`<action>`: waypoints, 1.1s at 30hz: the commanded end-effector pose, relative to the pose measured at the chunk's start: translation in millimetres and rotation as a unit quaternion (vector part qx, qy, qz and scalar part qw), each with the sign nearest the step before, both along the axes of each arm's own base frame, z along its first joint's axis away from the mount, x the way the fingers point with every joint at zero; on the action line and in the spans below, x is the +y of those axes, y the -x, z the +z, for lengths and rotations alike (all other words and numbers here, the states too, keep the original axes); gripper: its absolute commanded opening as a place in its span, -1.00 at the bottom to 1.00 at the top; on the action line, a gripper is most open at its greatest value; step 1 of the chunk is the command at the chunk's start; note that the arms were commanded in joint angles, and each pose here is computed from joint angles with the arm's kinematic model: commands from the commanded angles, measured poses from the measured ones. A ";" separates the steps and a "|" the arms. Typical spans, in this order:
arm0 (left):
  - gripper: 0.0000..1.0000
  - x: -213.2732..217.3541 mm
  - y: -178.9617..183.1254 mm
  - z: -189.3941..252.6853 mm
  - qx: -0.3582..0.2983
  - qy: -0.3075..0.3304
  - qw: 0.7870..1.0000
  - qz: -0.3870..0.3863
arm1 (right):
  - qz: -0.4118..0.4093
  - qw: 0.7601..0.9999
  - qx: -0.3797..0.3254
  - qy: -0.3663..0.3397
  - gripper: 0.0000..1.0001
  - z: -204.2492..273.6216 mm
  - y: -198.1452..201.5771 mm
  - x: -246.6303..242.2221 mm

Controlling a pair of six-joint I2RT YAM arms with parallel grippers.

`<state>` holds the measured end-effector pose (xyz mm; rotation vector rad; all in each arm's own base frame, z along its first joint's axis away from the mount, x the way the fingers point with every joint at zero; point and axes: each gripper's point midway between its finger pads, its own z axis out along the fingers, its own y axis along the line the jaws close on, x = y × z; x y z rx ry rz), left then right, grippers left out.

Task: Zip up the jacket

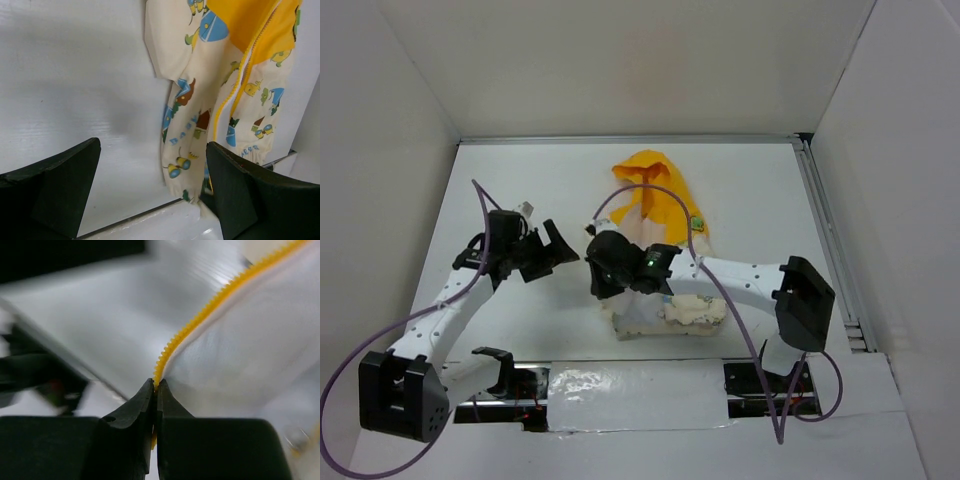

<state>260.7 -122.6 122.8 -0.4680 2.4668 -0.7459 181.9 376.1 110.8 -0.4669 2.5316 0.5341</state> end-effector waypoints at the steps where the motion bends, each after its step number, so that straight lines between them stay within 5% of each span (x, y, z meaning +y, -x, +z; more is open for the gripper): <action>1: 0.99 5.2 4.5 15.8 -0.010 0.004 1.000 0.018 | 0.144 0.946 -0.075 -0.282 -1.00 153.5 6.4 81.6; 4: 0.98 8.5 5.6 23.3 -0.016 0.002 1.000 0.027 | 0.172 0.904 -0.105 -0.377 -0.99 194.1 23.5 77.8; 6: 0.99 8.1 7.2 24.7 -0.016 0.004 1.000 0.027 | 0.128 0.901 -0.096 -0.402 -0.96 198.7 17.2 60.1; 12: 0.99 2.8 10.5 27.3 -0.028 0.018 0.999 0.016 | -0.058 0.944 0.047 -0.322 -0.77 31.8 4.6 -13.6; 14: 0.99 1.2 10.9 27.2 -0.026 0.021 0.999 0.012 | -0.109 0.953 0.070 -0.273 -0.56 -14.2 11.6 -42.9; 15: 0.99 0.0 10.6 28.3 -0.026 0.024 0.999 0.010 | -0.123 0.954 0.085 -0.261 -0.28 -26.0 18.2 -51.7; 20: 0.99 -16.0 16.1 32.4 -0.034 0.037 0.998 -0.028 | -0.172 0.959 0.003 -0.225 0.28 7.2 17.8 -80.7; 33: 0.99 -105.5 96.4 5.0 0.016 0.077 0.968 -0.237 | -0.326 0.934 -0.069 -0.128 0.42 1.2 6.3 -187.8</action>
